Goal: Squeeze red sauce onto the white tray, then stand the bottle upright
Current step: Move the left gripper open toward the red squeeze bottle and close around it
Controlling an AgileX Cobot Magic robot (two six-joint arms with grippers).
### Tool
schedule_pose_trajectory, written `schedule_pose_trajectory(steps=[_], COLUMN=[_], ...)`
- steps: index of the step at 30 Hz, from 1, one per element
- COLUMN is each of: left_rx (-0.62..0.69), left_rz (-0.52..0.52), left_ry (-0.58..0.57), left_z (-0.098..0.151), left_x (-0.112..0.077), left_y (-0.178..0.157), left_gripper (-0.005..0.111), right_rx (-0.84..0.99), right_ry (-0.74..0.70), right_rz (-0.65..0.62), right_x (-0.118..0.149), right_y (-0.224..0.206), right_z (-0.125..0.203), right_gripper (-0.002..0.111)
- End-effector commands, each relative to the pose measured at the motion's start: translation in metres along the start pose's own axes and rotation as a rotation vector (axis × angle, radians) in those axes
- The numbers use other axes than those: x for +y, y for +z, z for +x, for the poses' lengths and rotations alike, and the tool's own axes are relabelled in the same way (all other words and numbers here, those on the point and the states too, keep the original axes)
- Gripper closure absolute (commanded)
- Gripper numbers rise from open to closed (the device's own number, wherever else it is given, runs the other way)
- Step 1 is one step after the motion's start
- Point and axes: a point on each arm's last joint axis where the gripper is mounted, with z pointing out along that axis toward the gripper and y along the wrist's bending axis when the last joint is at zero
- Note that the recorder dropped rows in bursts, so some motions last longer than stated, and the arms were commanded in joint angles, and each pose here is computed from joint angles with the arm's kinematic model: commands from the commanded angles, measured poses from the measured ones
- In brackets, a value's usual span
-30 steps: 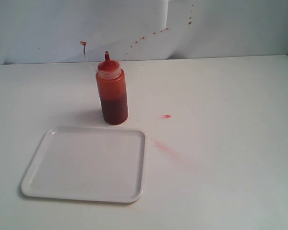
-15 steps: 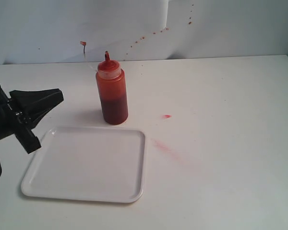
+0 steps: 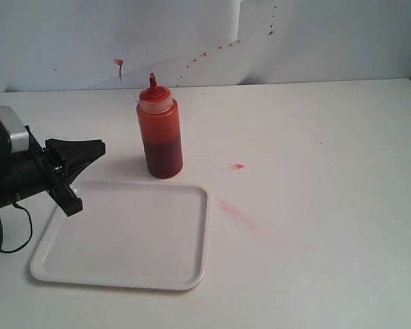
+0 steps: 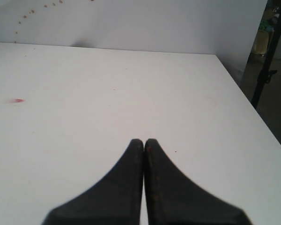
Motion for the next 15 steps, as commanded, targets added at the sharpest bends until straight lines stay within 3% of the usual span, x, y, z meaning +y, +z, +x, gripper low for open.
schedule_pose_trajectory(steps=[1,5,8,10,15], left_rx=[0.001,0.002,0.01,0.021,0.02], left_rz=[-0.009,-0.024,-0.026,-0.025,0.01], left_ry=[-0.02,-0.034,-0.04,-0.048,-0.068], left_z=[0.008,0.01,0.012,0.016,0.022], left_x=[0.002,0.004,0.004,0.004,0.0], left_y=[0.003,0.003,0.003,0.004,0.005], left_gripper=[0.106,0.105,0.094,0.076,0.018], right_rx=[-0.003,-0.003,-0.003,-0.003,-0.003], right_ry=[0.008,0.008,0.008,0.008,0.008], right_rz=[-0.002,-0.002,-0.002,-0.002,-0.002], right_x=[0.0,0.0,0.0,0.0,0.0], right_y=[0.0,0.0,0.0,0.0,0.0], right_z=[0.001,0.001,0.001,0.001,0.001], right_gripper=[0.108,0.108,0.108,0.108,0.108])
